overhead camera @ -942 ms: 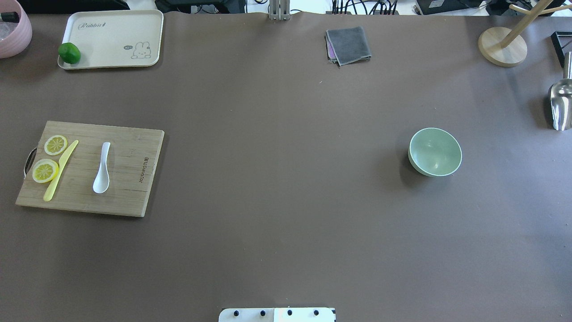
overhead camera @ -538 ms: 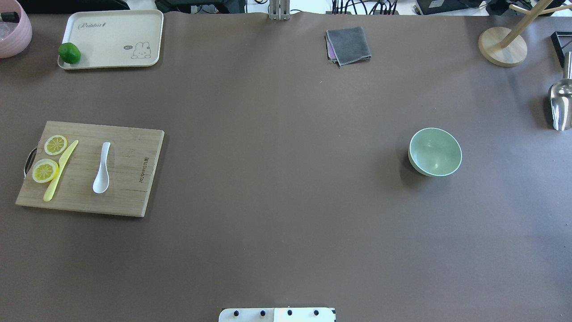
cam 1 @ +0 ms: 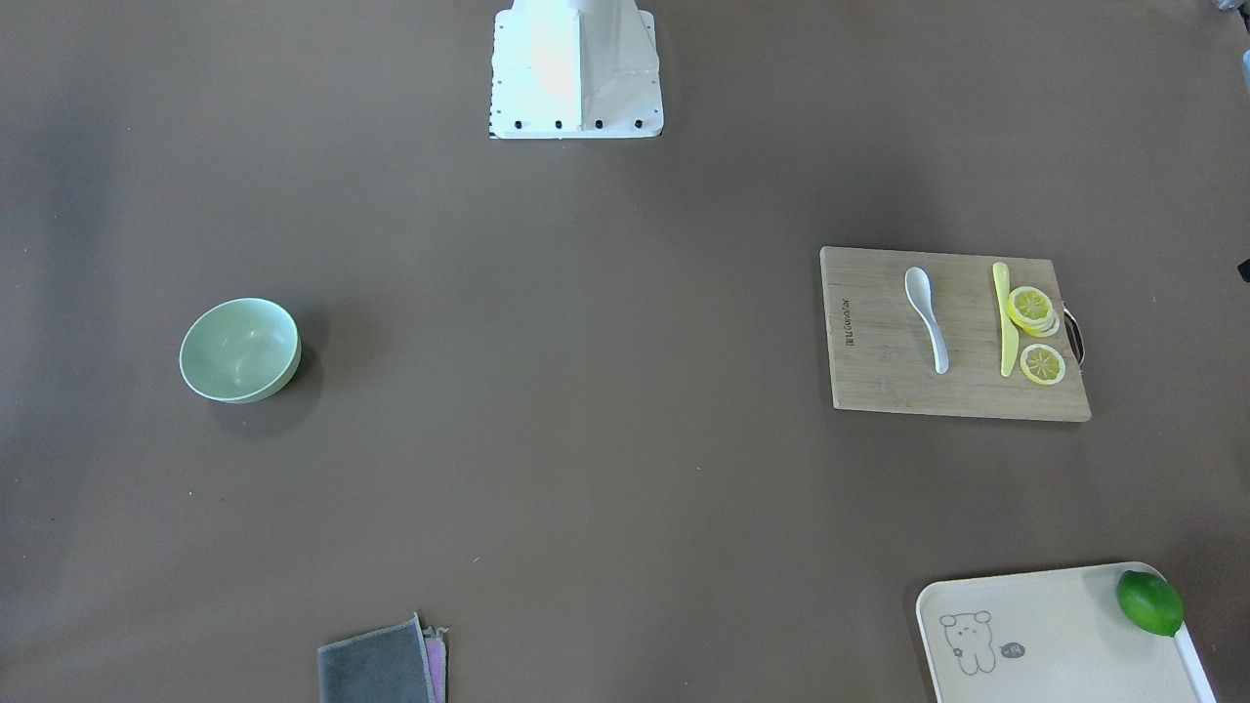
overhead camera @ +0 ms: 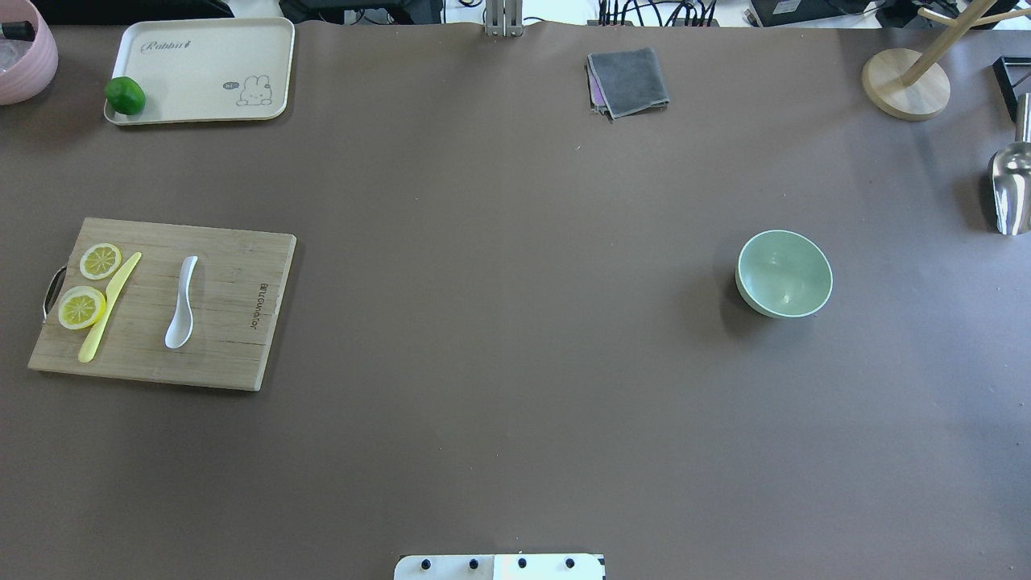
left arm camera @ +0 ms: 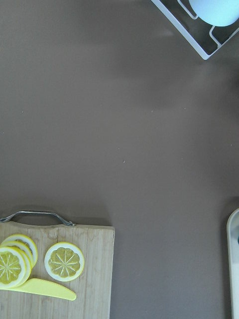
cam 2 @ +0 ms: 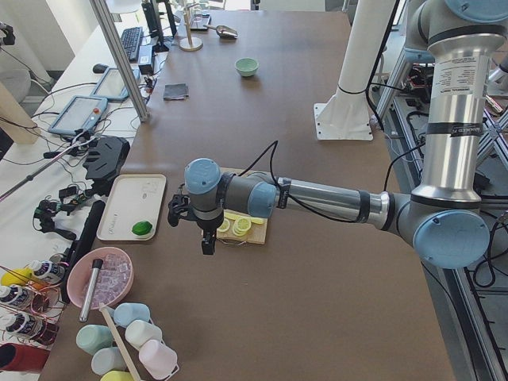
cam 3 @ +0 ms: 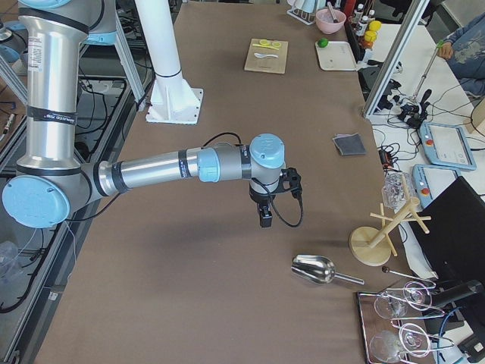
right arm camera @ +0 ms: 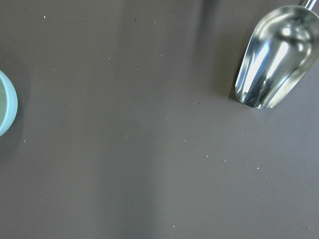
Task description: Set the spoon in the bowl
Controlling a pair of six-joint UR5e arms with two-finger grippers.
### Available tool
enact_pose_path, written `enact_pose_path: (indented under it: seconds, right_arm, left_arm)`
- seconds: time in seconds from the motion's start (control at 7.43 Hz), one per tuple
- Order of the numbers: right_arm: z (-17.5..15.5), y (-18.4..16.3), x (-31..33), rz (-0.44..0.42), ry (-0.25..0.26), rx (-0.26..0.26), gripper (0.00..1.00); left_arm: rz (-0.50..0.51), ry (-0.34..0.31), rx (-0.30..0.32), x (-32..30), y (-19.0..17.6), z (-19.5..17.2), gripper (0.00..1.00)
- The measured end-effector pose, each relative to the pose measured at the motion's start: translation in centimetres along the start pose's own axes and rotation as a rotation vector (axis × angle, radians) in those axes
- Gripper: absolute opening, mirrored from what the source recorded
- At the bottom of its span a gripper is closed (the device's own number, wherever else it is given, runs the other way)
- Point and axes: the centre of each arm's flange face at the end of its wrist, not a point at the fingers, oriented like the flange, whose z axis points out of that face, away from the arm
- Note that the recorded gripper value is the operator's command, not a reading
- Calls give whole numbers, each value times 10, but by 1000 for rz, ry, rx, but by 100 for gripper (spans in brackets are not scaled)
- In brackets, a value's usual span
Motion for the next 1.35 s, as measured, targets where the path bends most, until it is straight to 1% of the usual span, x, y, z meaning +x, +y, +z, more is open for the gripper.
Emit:
enact_pose_path:
  seconds: [0.13,0.54,0.67,0.81,0.94,1.08,1.21,1.35]
  right_arm:
    - [2,2,1,7,-10,-4,100]
    - [-1,0,0,7,-22,3,100]
    - [-6,-2,-6,-6,-25,15,100]
    - [-12,-4,-14,-22,-36,29,100]
    - [-17,-6,-23,-31,-57,43,100]
    - [-17,-12,-36,-22,-86,58,100]
    - [-10,-22,-60,-4,-111,71,100]
    - [6,-32,-87,11,-123,76,100]
  left_arm:
    - [16,2,14,0,3,-2,98]
    - [145,28,129,-6,31,3,98]
    - [169,38,150,-3,33,4,97]
    - [160,52,161,12,28,3,93]
    - [126,72,158,41,17,6,92]
    - [100,88,141,77,4,16,92]
    - [85,83,133,114,-8,30,93]
    - [79,61,130,152,-18,49,93]
